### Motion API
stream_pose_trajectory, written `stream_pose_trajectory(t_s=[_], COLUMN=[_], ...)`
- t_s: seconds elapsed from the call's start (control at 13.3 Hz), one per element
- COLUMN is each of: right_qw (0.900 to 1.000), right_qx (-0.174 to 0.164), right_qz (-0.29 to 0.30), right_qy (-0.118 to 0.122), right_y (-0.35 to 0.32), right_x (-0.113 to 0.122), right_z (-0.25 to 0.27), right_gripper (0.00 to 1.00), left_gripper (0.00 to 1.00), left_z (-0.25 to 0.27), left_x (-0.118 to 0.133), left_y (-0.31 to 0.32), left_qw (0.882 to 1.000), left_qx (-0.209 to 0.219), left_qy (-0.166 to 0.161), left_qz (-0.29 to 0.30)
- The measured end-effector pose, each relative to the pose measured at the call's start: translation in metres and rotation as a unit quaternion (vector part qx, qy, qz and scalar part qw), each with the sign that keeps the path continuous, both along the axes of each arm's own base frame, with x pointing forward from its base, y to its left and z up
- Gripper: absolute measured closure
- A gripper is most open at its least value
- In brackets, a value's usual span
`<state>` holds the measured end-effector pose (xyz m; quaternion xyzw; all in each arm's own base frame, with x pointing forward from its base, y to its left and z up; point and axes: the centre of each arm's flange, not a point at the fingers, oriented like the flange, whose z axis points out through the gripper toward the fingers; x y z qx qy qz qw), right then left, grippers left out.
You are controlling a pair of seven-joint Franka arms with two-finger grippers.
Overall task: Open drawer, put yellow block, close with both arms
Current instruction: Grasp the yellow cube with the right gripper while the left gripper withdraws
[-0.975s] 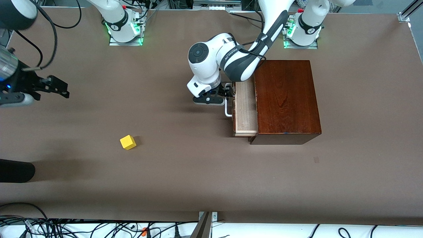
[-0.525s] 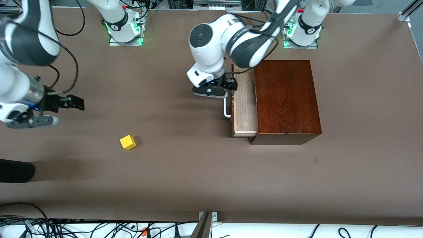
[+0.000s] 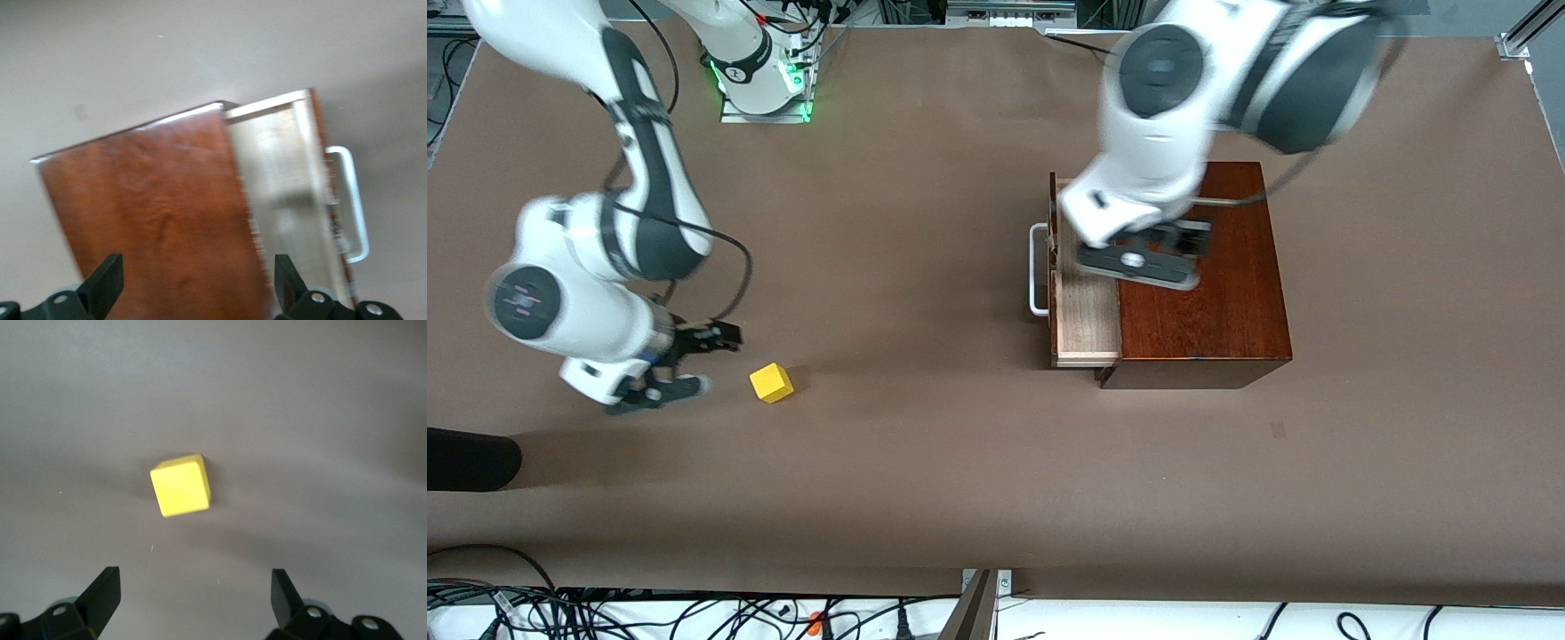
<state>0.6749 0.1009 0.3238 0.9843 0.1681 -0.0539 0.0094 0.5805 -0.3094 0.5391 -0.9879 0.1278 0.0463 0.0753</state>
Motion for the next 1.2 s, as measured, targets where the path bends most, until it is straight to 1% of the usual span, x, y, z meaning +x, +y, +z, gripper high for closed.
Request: stream_pose_trajectory(t_s=[0.15,0.22,0.38,0.45,0.53,0.6,0.82,0.9,0.97,1.05,1.12,1.2], right_qw=[0.999,0.998,0.998,0.997,0.997,0.997,0.997,0.997,0.997,0.997,0.997,0.997], right_qx=[0.005,0.007,0.008,0.008,0.008,0.009,0.01,0.01,0.01,0.01,0.01,0.01], right_qz=[0.041,0.053,0.063,0.065,0.067,0.068,0.069,0.069,0.07,0.071,0.072,0.075], right_qy=[-0.005,-0.012,-0.028,-0.032,-0.034,-0.036,-0.037,-0.037,-0.037,-0.036,-0.036,-0.035], right_y=[0.009,0.011,0.011,0.01,0.011,0.012,0.013,0.013,0.013,0.013,0.013,0.013], right_x=[0.005,0.007,0.009,0.009,0.008,0.007,0.005,0.005,0.005,0.005,0.004,0.003], right_z=[-0.035,-0.052,-0.082,-0.093,-0.103,-0.11,-0.118,-0.118,-0.118,-0.119,-0.12,-0.121], right_gripper=[0.0,0.0,0.0,0.0,0.0,0.0,0.0,0.0,0.04,0.14,0.28,0.4], left_gripper=[0.0,0.0,0.0,0.0,0.0,0.0,0.0,0.0,0.0,0.0,0.0,0.0], left_z=[0.016,0.024,0.039,0.043,0.046,0.048,0.053,0.054,0.053,0.052,0.052,0.053], left_x=[0.023,0.027,0.027,0.026,0.024,0.021,0.007,0.001,-0.005,-0.01,-0.013,-0.016], left_y=[0.06,0.092,0.155,0.18,0.197,0.207,0.224,0.235,0.25,0.266,0.28,0.289], left_qw=[0.999,0.998,0.994,0.992,0.992,0.993,0.996,0.995,0.994,0.993,0.992,0.991], left_qx=[-0.032,-0.049,-0.079,-0.087,-0.089,-0.086,-0.072,-0.072,-0.072,-0.072,-0.071,-0.071], left_qy=[0.012,0.029,0.07,0.081,0.084,0.076,-0.005,-0.026,-0.038,-0.042,-0.042,-0.041], left_qz=[0.009,0.02,0.033,0.034,0.036,0.041,0.051,0.059,0.071,0.084,0.096,0.103])
